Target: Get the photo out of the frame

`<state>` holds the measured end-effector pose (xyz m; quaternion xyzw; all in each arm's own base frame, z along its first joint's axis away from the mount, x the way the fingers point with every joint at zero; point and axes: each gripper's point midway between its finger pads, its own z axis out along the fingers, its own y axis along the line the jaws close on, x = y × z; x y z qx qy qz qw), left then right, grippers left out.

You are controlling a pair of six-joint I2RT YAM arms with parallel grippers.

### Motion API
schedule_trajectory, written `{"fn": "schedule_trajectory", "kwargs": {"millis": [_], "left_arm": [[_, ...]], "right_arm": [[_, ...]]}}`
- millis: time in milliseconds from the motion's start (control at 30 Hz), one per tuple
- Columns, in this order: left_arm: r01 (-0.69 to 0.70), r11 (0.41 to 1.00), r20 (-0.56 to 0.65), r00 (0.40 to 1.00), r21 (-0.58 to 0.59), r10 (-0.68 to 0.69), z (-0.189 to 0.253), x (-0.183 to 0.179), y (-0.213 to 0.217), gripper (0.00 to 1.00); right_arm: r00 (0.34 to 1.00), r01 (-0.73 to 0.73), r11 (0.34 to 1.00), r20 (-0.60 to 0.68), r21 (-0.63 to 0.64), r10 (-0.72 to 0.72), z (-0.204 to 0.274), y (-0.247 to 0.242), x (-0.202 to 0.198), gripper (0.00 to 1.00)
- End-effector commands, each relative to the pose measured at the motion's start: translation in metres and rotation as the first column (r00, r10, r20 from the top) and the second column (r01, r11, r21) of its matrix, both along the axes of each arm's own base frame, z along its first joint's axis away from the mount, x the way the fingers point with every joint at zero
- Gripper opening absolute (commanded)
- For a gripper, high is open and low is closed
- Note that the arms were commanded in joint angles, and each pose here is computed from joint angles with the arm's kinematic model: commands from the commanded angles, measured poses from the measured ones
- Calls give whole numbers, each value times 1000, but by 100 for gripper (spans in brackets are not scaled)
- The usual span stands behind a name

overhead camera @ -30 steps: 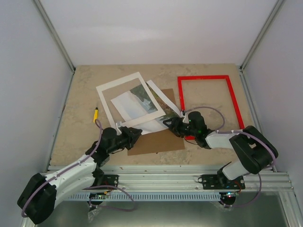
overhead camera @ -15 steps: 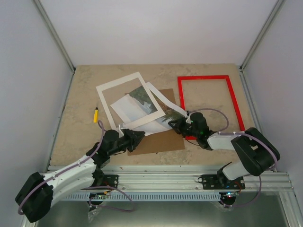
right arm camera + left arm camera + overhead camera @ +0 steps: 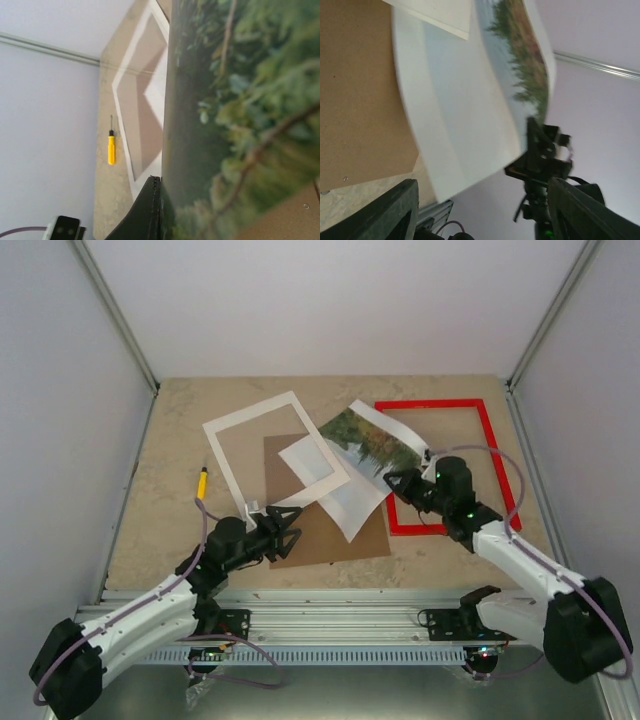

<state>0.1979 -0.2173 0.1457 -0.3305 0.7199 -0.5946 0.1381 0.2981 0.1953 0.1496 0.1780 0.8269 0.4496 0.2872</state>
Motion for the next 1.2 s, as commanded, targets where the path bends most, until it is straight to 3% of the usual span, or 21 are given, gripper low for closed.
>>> {"fn": "schedule_trajectory", "kwargs": {"millis": [0, 200, 500, 800, 1167], "left_arm": [[-10, 1000, 31, 999, -4, 10, 10, 6, -3, 75], [52, 999, 96, 994, -7, -51, 30, 18, -25, 88], [152, 984, 183, 974, -91, -134, 70, 43, -70, 99], [253, 943, 224, 953, -218, -204, 102, 60, -121, 100], [242, 916, 125, 969, -321, -212, 78, 60, -150, 99]], "right_arm": [[998, -11, 979, 52, -205, 22, 31, -28, -6, 0], [989, 28, 971, 150, -239, 9, 97, -51, -5, 0], [952, 49, 980, 307, -194, 14, 192, -52, 0, 1], [945, 46, 994, 326, -99, -11, 188, -47, -3, 0], [937, 68, 996, 346, -64, -42, 190, -50, -5, 1]]}}
